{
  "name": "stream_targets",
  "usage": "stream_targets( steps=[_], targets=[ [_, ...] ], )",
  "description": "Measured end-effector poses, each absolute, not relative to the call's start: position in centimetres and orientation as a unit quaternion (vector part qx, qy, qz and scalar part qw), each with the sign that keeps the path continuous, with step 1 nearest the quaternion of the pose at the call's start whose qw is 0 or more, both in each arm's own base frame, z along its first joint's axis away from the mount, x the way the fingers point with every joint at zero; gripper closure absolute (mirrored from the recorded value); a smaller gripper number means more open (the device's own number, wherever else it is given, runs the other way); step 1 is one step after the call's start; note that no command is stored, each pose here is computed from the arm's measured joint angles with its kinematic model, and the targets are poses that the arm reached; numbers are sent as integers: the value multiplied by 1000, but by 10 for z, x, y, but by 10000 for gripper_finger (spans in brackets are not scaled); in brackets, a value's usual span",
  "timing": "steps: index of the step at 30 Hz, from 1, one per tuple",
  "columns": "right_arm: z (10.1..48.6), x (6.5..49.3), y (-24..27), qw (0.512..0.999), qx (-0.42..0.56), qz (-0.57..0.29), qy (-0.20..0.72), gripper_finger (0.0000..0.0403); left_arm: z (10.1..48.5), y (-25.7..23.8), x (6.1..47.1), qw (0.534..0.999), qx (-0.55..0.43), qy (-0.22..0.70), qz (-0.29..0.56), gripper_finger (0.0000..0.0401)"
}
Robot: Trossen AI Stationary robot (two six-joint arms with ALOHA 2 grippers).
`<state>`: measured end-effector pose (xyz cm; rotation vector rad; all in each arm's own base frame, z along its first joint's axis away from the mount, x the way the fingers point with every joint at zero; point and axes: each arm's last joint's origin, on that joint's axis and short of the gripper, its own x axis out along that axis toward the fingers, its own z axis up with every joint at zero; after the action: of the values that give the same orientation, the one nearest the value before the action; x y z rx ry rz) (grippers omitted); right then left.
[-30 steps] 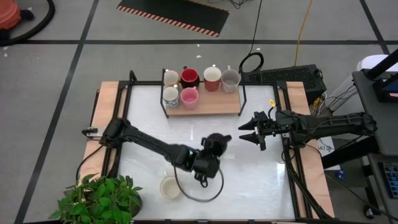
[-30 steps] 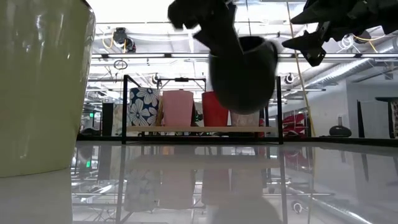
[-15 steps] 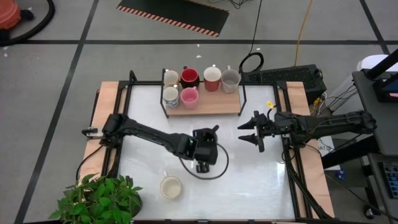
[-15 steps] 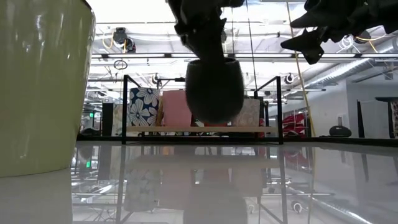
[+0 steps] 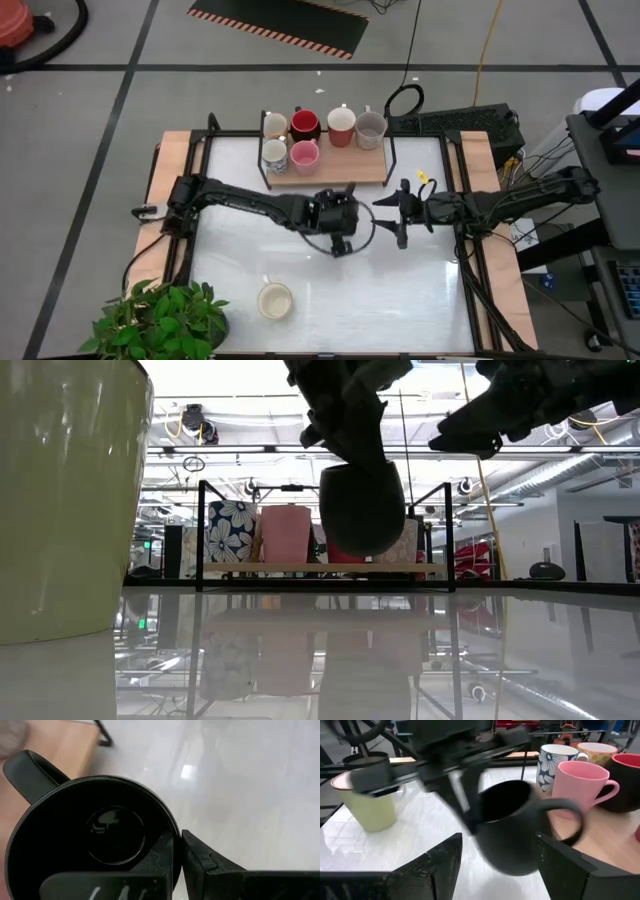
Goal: Place coffee mugs
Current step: Put the black mug on the shelf
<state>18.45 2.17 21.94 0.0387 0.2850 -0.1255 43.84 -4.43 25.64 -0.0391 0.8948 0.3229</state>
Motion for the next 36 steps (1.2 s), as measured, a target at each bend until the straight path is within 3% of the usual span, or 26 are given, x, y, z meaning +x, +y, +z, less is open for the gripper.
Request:
stream_targets(
  steps=[17, 36],
  targets=[
    [221, 184, 22, 989, 16, -57, 136, 172, 260, 78, 437, 887, -55, 431, 157, 371],
    [221, 184, 22, 989, 12, -56, 136, 172, 259, 91, 433, 879, -27, 443, 172, 366]
  ],
)
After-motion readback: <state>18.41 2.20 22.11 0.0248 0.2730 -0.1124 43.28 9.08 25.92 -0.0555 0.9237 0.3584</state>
